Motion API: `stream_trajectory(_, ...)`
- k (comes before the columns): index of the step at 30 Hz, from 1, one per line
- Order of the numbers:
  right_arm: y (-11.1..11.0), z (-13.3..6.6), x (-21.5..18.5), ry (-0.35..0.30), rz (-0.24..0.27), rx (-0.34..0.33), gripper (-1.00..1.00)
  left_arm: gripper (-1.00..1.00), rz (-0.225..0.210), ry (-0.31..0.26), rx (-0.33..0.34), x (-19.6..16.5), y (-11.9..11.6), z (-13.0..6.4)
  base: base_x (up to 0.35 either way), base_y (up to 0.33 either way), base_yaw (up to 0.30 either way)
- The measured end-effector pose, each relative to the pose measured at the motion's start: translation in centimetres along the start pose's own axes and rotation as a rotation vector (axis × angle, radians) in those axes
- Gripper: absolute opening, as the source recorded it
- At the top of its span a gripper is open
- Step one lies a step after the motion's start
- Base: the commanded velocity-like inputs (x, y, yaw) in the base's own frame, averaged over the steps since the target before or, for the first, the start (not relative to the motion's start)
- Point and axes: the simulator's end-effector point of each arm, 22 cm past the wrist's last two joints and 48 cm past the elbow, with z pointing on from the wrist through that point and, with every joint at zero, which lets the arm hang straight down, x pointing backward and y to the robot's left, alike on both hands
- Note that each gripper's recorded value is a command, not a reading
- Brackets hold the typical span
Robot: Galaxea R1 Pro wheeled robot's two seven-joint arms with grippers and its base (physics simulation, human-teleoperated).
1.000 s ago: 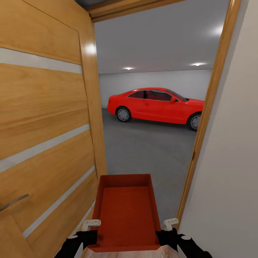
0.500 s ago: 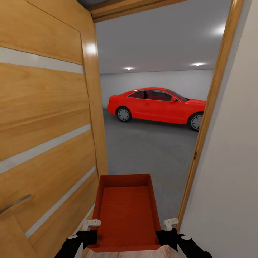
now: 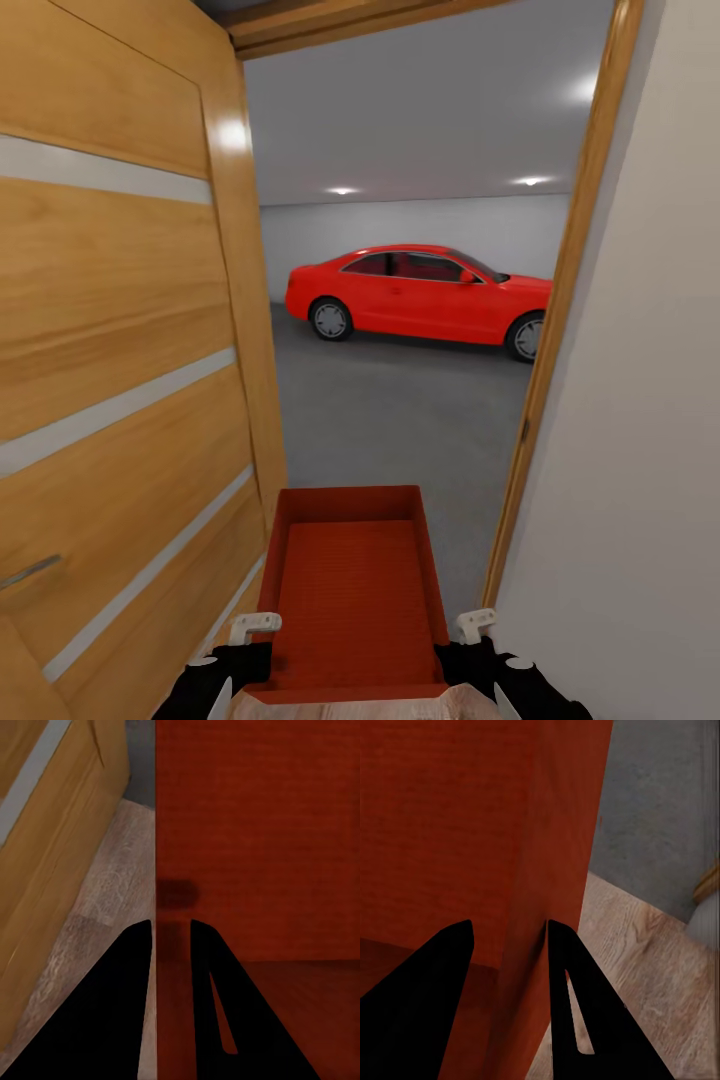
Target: Move the two storage containers from the living room to the garage. In the garage, place one container on the floor and stack the other container on top of it (either order is fine).
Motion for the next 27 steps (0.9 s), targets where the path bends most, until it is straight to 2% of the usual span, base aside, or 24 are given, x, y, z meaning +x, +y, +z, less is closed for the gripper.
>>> stream_trajectory(23,0.0,0.0,0.01,0.001,0.0,0.0,-1.0,-1.0,0.0,0.001,0.0,0.02,0.0,0.0,0.0,0.0,-0.277)
stream_trajectory(27,0.01,0.0,0.0,0.0,0.0,0.0,-1.0,-1.0,0.0,0.0,0.0,0.01,0.01,0.0,0.0,0.0,-0.124)
